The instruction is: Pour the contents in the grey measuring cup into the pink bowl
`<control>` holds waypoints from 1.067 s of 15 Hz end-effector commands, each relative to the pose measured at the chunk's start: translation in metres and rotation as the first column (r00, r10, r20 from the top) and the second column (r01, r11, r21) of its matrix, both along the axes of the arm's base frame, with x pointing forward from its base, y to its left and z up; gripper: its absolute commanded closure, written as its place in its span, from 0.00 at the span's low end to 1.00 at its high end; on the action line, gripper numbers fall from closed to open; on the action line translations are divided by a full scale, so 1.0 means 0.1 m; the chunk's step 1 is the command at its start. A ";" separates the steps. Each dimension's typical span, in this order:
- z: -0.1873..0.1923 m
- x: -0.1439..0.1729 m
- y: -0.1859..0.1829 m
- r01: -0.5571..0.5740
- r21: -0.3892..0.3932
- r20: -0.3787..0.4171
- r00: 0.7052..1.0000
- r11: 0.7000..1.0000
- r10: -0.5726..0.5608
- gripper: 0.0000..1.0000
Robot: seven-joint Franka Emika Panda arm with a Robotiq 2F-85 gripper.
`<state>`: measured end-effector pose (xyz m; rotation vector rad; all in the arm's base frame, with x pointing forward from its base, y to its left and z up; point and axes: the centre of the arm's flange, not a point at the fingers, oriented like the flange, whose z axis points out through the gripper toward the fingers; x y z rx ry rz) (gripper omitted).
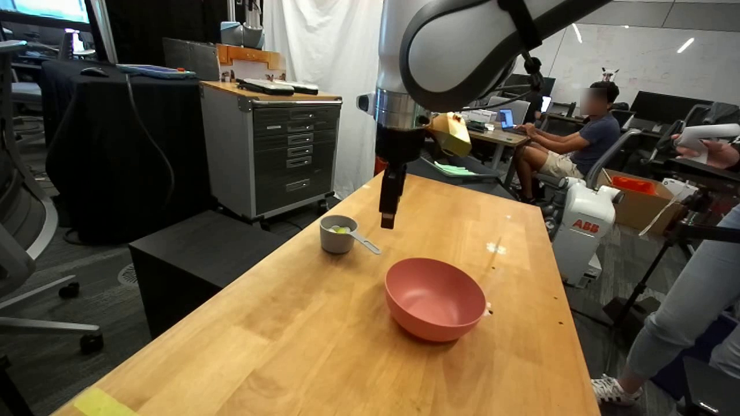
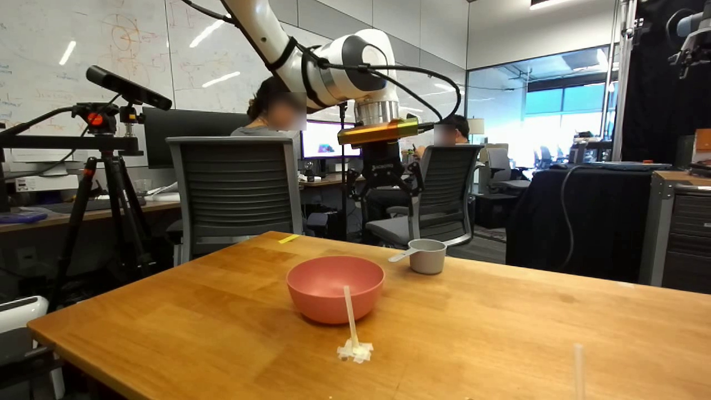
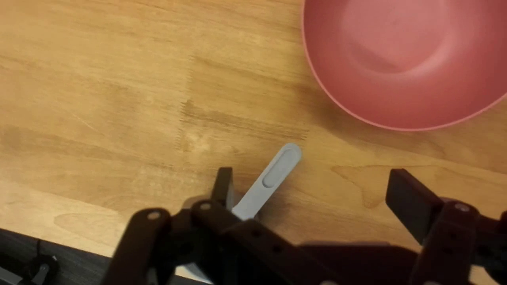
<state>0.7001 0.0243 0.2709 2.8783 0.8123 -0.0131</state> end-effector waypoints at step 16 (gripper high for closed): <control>-0.33 0.20 -0.11 0.496 0.163 0.085 0.854 0.853 -0.513 0.00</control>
